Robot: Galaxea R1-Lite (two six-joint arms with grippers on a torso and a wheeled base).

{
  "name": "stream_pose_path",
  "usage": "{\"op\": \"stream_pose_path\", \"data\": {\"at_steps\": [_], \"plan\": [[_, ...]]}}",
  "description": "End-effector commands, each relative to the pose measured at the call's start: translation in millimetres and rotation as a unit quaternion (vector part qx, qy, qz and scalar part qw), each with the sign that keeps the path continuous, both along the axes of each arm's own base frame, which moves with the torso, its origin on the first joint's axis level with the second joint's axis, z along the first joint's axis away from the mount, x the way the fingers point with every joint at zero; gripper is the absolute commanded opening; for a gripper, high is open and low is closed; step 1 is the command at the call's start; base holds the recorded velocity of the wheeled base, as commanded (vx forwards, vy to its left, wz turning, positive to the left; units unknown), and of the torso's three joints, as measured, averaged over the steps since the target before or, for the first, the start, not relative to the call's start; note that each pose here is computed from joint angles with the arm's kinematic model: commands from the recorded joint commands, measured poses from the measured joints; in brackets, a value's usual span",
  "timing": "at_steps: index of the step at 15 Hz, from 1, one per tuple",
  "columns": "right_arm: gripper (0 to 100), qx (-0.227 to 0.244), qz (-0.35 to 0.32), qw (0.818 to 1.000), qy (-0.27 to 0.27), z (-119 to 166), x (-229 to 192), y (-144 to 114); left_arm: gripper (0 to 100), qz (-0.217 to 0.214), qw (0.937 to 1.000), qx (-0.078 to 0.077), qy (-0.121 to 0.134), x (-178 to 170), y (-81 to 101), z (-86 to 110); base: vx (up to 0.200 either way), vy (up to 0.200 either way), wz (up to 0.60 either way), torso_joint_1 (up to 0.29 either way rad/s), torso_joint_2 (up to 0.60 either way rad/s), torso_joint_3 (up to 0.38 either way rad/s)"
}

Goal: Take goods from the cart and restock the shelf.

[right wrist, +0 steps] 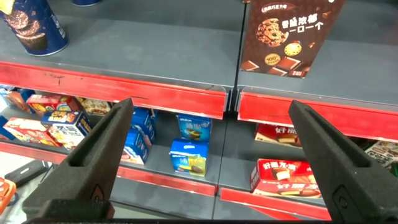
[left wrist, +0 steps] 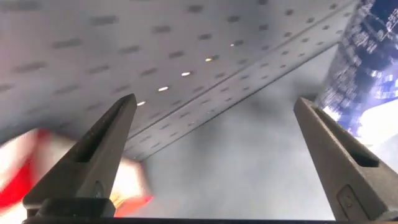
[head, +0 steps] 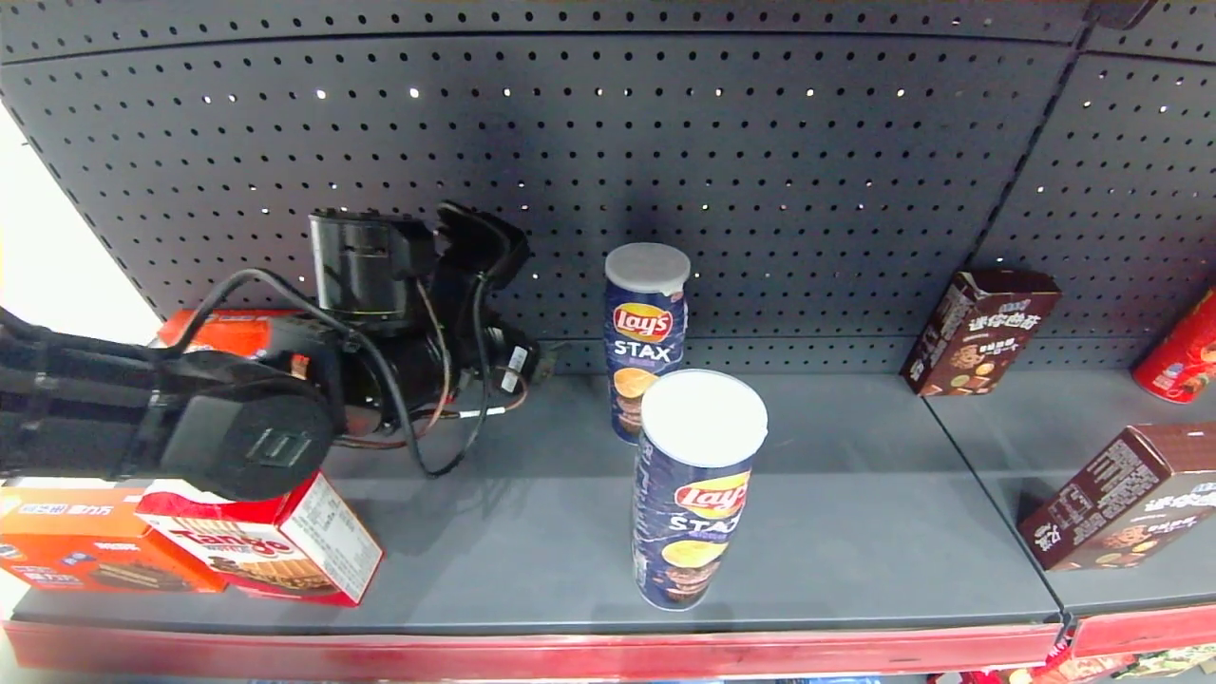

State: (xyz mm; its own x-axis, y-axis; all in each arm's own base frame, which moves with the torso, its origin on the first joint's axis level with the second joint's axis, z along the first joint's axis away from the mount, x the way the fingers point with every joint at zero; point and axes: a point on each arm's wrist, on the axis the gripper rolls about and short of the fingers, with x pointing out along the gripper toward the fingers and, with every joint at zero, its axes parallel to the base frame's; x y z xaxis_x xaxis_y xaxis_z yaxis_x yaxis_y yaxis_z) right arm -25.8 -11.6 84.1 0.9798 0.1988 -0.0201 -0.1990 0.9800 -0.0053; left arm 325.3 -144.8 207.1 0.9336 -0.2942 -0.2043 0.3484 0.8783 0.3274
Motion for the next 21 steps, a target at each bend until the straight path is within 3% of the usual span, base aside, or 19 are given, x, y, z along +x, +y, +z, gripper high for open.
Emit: {"op": "stream_pose_path", "data": {"at_steps": [1, 4, 6, 9, 11, 14, 21], "plan": [[100, 0.009, 0.0, 1.0, -0.014, 14.7, -3.6, -1.8, 100, 0.023, 0.9991, -0.013, -0.032, -38.1, 33.3, 28.3, 0.0, 0.0, 0.0, 0.0, 0.0, 0.0], [100, -0.004, 0.055, 0.998, 0.011, 77.2, 13.9, 3.7, 100, 0.034, 0.9984, -0.016, -0.042, -61.2, 49.4, 34.8, 0.0, 0.0, 0.0, 0.0, 0.0, 0.0], [100, -0.048, 0.078, 0.995, 0.029, 114.7, 38.4, 15.2, 100, 0.035, 0.9981, -0.018, -0.048, -75.0, 54.9, 38.4, 0.0, 0.0, 0.0, 0.0, 0.0, 0.0], [100, -0.064, 0.096, 0.991, 0.067, 146.8, 78.4, 36.3, 100, 0.037, 0.9979, -0.019, -0.049, -83.6, 59.0, 38.1, 0.0, 0.0, 0.0, 0.0, 0.0, 0.0], [100, -0.078, 0.119, 0.983, 0.112, 144.0, 112.3, 55.3, 100, 0.036, 0.998, -0.019, -0.048, -87.1, 60.3, 35.7, 0.0, 0.0, 0.0, 0.0, 0.0, 0.0], [100, -0.093, 0.167, 0.972, 0.138, 128.8, 150.3, 89.0, 100, 0.04, 0.9972, -0.024, -0.059, -88.6, 62.5, 35.5, 0.0, 0.0, 0.0, 0.0, 0.0, 0.0], [100, -0.126, 0.207, 0.953, 0.183, 110.7, 200.5, 142.7, 100, 0.054, 0.996, -0.035, -0.062, -89.7, 71.1, 32.3, 0.0, 0.0, 0.0, 0.0, 0.0, 0.0]]}}
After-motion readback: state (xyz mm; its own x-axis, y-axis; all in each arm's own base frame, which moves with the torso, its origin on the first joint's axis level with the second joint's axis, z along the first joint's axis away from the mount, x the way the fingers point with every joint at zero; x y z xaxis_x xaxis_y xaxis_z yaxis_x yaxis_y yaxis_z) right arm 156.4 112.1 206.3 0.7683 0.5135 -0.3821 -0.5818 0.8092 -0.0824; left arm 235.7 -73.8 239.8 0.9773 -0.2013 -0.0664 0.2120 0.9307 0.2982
